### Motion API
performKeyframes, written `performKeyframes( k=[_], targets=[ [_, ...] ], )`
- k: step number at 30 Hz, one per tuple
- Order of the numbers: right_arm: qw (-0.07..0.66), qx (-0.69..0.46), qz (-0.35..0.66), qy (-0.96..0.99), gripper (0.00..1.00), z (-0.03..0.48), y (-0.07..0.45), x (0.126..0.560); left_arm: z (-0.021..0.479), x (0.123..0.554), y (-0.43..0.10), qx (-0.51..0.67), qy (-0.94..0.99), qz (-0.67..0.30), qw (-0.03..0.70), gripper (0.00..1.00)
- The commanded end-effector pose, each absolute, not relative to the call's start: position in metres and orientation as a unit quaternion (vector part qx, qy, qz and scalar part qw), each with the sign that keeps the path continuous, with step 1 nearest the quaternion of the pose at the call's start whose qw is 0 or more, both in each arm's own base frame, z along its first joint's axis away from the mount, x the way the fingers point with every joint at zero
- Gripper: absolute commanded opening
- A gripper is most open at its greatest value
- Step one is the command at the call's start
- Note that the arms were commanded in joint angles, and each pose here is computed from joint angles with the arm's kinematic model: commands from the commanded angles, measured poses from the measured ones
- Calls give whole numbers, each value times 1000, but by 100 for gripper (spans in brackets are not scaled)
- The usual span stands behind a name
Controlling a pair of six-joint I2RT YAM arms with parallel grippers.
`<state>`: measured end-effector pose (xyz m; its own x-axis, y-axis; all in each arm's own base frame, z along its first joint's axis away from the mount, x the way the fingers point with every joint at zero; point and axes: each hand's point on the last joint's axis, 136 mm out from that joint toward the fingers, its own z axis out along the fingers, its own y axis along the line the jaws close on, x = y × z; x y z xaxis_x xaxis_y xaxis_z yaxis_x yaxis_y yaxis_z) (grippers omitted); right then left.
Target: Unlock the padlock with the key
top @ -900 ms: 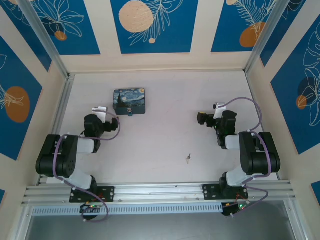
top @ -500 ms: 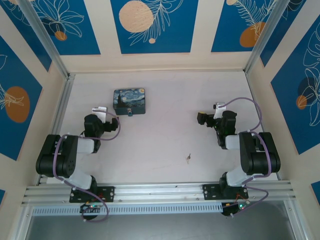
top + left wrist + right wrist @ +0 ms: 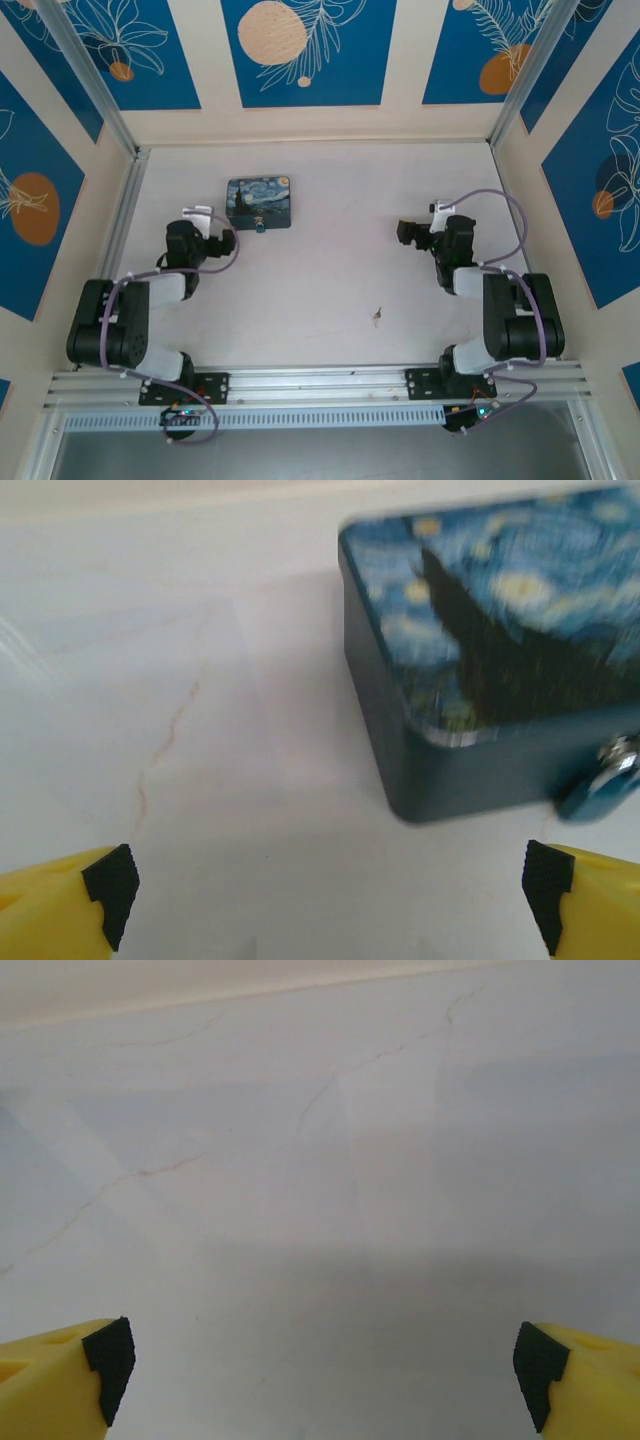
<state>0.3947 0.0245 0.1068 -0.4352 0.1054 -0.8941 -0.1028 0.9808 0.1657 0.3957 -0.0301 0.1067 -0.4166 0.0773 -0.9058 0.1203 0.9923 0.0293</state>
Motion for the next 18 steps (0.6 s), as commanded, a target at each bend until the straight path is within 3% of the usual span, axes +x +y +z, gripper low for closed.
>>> performKeyframes(
  k=[1,5,8,14,18],
  targets=[
    [523,46,88,846,99,139,12,400,134,391,-18,25,838,-11,545,100],
    [428,230,132,864,99,142,-15,400,165,395,-10,-30,839,-21,543,100],
    [370,262,204,868,99,138,-12,407,180,411,0,-77,857,-11,510,100],
    [327,221,313,864,99,131,30,403,180,467,-13,-87,897,-56,429,100],
    [295,211,328,872,99,127,50,391,160,502,-36,-70,916,-115,377,100]
  ],
)
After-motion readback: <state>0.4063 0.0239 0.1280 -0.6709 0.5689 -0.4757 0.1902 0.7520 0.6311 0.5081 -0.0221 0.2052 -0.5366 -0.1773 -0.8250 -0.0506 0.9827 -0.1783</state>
